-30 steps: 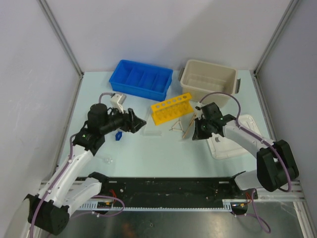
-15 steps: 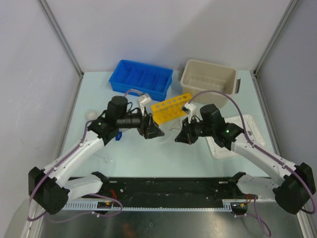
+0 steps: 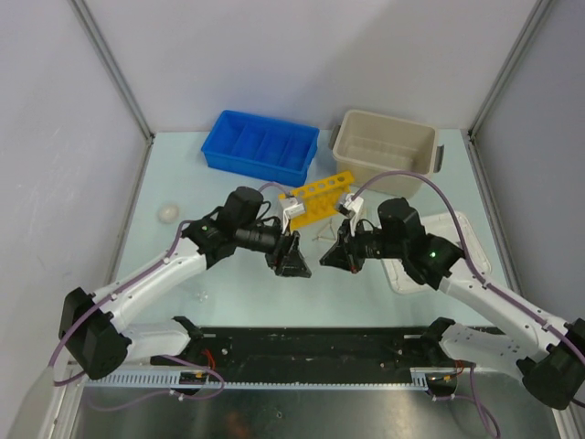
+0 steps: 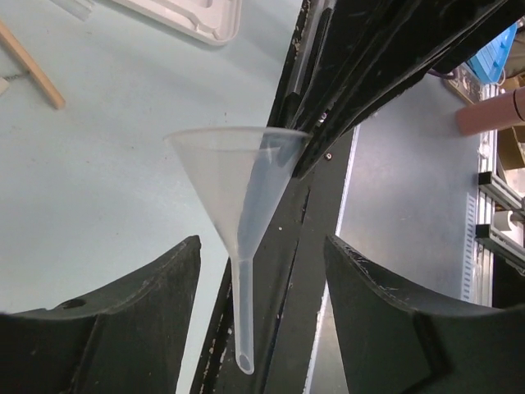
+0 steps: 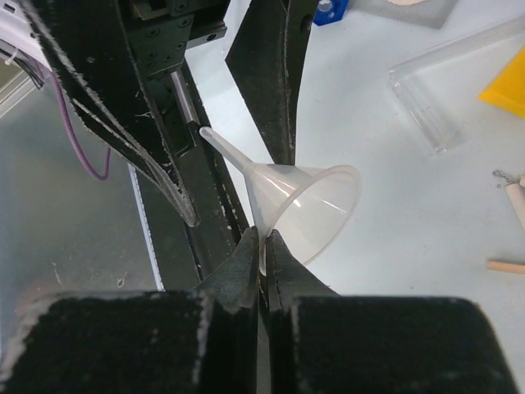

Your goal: Organize the chemistry lab equipment

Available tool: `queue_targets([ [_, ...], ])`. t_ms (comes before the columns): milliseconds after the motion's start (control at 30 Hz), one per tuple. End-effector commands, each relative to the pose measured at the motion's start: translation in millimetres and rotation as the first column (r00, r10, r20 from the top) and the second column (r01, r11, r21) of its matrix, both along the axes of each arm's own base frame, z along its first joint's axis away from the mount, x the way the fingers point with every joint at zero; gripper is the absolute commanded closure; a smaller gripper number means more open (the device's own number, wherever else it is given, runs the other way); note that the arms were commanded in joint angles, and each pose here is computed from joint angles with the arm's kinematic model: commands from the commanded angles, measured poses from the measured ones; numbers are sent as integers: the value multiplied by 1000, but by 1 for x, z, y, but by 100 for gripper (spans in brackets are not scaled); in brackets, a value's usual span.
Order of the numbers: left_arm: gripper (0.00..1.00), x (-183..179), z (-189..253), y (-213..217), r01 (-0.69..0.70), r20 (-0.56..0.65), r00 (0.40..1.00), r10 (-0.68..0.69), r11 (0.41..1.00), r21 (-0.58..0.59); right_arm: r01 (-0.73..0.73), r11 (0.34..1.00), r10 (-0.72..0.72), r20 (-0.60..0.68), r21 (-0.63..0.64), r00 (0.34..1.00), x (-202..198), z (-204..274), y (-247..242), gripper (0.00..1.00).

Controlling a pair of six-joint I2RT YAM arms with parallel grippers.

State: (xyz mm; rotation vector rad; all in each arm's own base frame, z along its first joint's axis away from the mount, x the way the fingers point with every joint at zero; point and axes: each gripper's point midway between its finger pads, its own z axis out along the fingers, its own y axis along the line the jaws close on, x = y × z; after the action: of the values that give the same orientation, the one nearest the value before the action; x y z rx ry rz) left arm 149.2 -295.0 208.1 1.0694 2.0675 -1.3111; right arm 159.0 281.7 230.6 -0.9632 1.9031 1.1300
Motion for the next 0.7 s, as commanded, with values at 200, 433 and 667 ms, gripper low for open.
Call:
queue_targets([
  [200, 40, -4, 11, 3, 52, 65, 997, -52, 999, -1, 17, 1000, -19, 97, 18, 995, 4, 19, -8, 100],
  [433, 65, 0, 11, 1, 46, 65, 997, -46, 999, 5, 7, 1000, -8, 75, 11, 997, 3, 14, -5, 100],
  [667, 96, 16, 12, 2, -30, 114, 993, 26, 999, 35, 128, 992, -129, 71, 15, 989, 21, 18, -13, 95],
])
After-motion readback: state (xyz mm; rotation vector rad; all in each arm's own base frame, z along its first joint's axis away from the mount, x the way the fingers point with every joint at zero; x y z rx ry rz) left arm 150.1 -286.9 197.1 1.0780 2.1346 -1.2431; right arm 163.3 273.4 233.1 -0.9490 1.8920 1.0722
